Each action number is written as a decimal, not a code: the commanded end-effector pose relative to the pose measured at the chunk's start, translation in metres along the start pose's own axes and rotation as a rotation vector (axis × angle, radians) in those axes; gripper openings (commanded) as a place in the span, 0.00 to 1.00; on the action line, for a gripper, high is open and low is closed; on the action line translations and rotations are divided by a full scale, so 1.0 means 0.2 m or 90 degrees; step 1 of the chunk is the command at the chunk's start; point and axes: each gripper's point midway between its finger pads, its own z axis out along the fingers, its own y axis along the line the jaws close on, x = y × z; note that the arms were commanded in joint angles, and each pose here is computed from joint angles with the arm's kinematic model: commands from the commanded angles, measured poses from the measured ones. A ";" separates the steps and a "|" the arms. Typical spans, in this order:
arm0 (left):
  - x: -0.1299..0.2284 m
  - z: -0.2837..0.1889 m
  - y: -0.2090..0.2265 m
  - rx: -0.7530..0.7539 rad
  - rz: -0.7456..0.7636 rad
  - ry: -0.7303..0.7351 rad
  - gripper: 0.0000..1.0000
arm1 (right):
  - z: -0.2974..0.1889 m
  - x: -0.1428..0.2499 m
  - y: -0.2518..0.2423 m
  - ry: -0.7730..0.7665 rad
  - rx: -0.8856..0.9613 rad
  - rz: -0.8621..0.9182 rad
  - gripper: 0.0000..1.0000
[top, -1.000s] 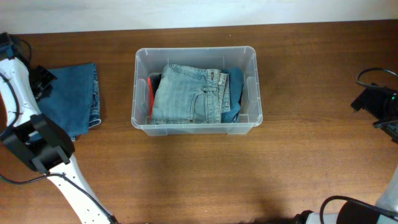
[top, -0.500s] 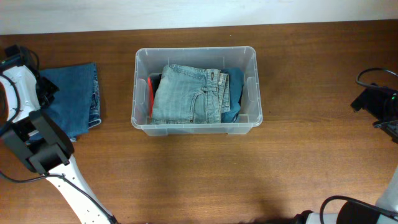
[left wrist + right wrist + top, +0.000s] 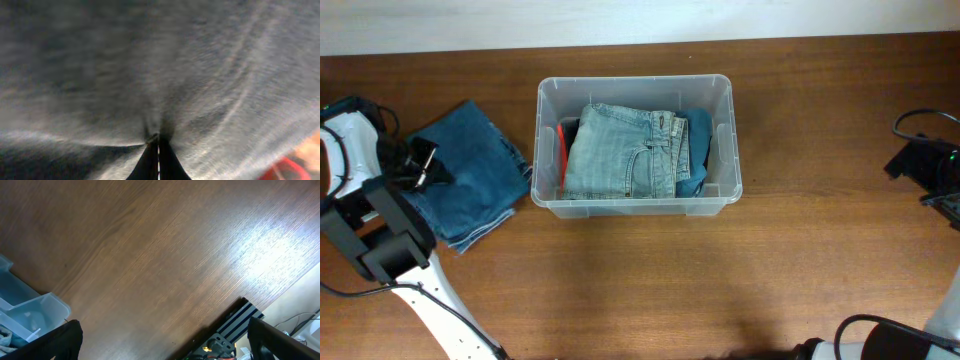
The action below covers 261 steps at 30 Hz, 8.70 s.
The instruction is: Pack container
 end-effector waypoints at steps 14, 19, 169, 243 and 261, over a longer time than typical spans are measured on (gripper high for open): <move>-0.19 -0.26 -0.28 0.140 0.112 -0.121 0.04 | -0.01 0.00 -0.01 -0.004 0.000 0.006 0.98; -0.41 -0.53 -0.21 0.024 0.238 -0.314 0.04 | -0.01 0.00 -0.01 -0.004 0.001 0.006 0.98; -0.35 -0.16 0.01 0.107 0.158 -0.125 0.25 | -0.01 0.00 -0.01 -0.004 0.000 0.006 0.98; -0.30 -0.34 1.09 0.043 0.119 -0.280 0.64 | -0.01 0.00 -0.01 -0.004 0.001 0.006 0.99; -0.26 -0.26 1.10 0.044 0.113 -0.258 0.65 | -0.01 0.00 -0.01 -0.004 0.001 0.006 0.98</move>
